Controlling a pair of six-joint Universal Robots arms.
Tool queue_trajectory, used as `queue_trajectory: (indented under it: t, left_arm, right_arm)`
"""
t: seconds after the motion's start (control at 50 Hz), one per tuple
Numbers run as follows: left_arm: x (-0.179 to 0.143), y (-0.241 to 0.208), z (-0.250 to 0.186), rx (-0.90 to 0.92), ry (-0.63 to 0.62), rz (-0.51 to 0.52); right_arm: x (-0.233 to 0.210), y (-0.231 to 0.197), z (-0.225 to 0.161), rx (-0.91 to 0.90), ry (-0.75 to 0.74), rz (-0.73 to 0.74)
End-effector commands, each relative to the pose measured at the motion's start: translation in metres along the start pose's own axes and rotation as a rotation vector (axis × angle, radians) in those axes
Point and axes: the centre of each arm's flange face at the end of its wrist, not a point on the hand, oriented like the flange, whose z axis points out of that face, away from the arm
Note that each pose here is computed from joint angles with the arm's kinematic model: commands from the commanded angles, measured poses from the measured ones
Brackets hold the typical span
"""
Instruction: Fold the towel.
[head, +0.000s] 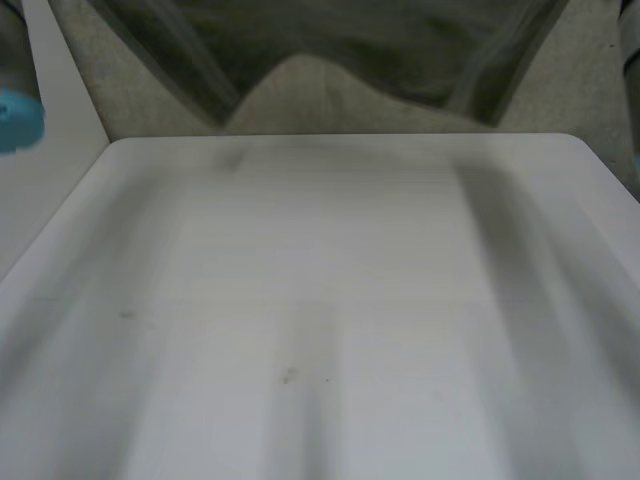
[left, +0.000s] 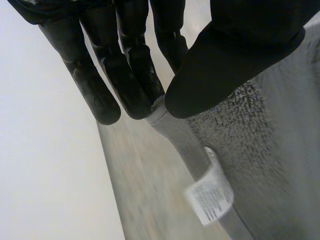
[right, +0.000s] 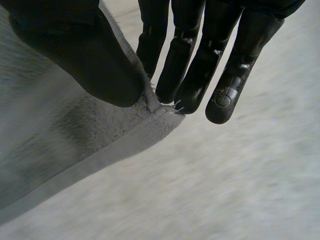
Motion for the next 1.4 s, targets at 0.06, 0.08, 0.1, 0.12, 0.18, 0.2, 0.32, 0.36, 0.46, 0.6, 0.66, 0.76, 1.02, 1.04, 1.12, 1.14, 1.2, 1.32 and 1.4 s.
queue_trajectory:
  t: [0.06, 0.08, 0.1, 0.12, 0.18, 0.2, 0.32, 0.36, 0.46, 0.6, 0.66, 0.76, 1.02, 1.04, 1.12, 1.14, 1.2, 1.32, 1.4]
  left_arm:
    - [-0.007, 0.125, -0.092, -0.454, 0.129, 0.084]
    - [-0.007, 0.125, -0.092, -0.454, 0.129, 0.084]
    - [-0.01, 0.14, -0.106, -0.502, 0.134, 0.093]
    - [-0.01, 0.14, -0.106, -0.502, 0.134, 0.093]
    - [-0.018, 0.162, -0.131, -0.573, 0.135, 0.111]
    - [-0.022, 0.17, -0.141, -0.603, 0.132, 0.119]
    - [-0.034, 0.186, -0.175, -0.722, 0.13, 0.142]
    - [-0.039, 0.185, -0.183, -0.749, 0.126, 0.151]
    - [-0.052, 0.154, -0.202, -0.803, 0.127, 0.197]
    - [-0.073, 0.092, -0.227, -0.864, 0.102, 0.261]
    - [-0.076, 0.062, -0.238, -0.878, 0.118, 0.264]
    - [-0.077, 0.044, -0.245, -0.886, 0.174, 0.235]
    - [-0.077, 0.1, -0.221, -0.948, 0.203, 0.212]
    - [-0.077, 0.109, -0.214, -0.948, 0.202, 0.213]
    - [-0.075, 0.141, -0.197, -0.967, 0.204, 0.213]
    - [-0.075, 0.141, -0.197, -0.967, 0.204, 0.213]
    - [-0.069, 0.158, -0.189, -0.974, 0.207, 0.223]
    - [-0.047, 0.184, -0.169, -0.927, 0.193, 0.27]
    - [-0.043, 0.199, -0.158, -0.913, 0.171, 0.288]
  right_arm:
    - [-0.065, 0.073, -0.08, -0.307, -0.418, 0.063]
    - [-0.065, 0.073, -0.081, -0.307, -0.419, 0.064]
    - [-0.069, 0.086, -0.092, -0.35, -0.451, 0.071]
    - [-0.076, 0.097, -0.104, -0.391, -0.487, 0.082]
    - [-0.082, 0.105, -0.115, -0.421, -0.523, 0.093]
    - [-0.088, 0.11, -0.126, -0.448, -0.556, 0.107]
    - [-0.096, 0.117, -0.159, -0.507, -0.65, 0.123]
    - [-0.093, 0.121, -0.165, -0.531, -0.657, 0.116]
    - [-0.07, 0.105, -0.179, -0.616, -0.7, 0.083]
    - [-0.003, 0.04, -0.205, -0.786, -0.806, 0.01]
    - [0.017, 0.02, -0.211, -0.791, -0.833, -0.059]
    - [0.021, 0.01, -0.207, -0.703, -0.824, -0.065]
    - [-0.022, 0.083, -0.192, -0.76, -0.804, 0.007]
    - [-0.029, 0.091, -0.191, -0.777, -0.807, -0.009]
    - [-0.05, 0.101, -0.185, -0.764, -0.805, -0.039]
    - [-0.059, 0.107, -0.181, -0.754, -0.791, -0.048]
    - [-0.073, 0.122, -0.172, -0.732, -0.742, -0.056]
    - [-0.096, 0.145, -0.153, -0.656, -0.649, -0.06]
    - [-0.103, 0.151, -0.141, -0.619, -0.597, -0.084]
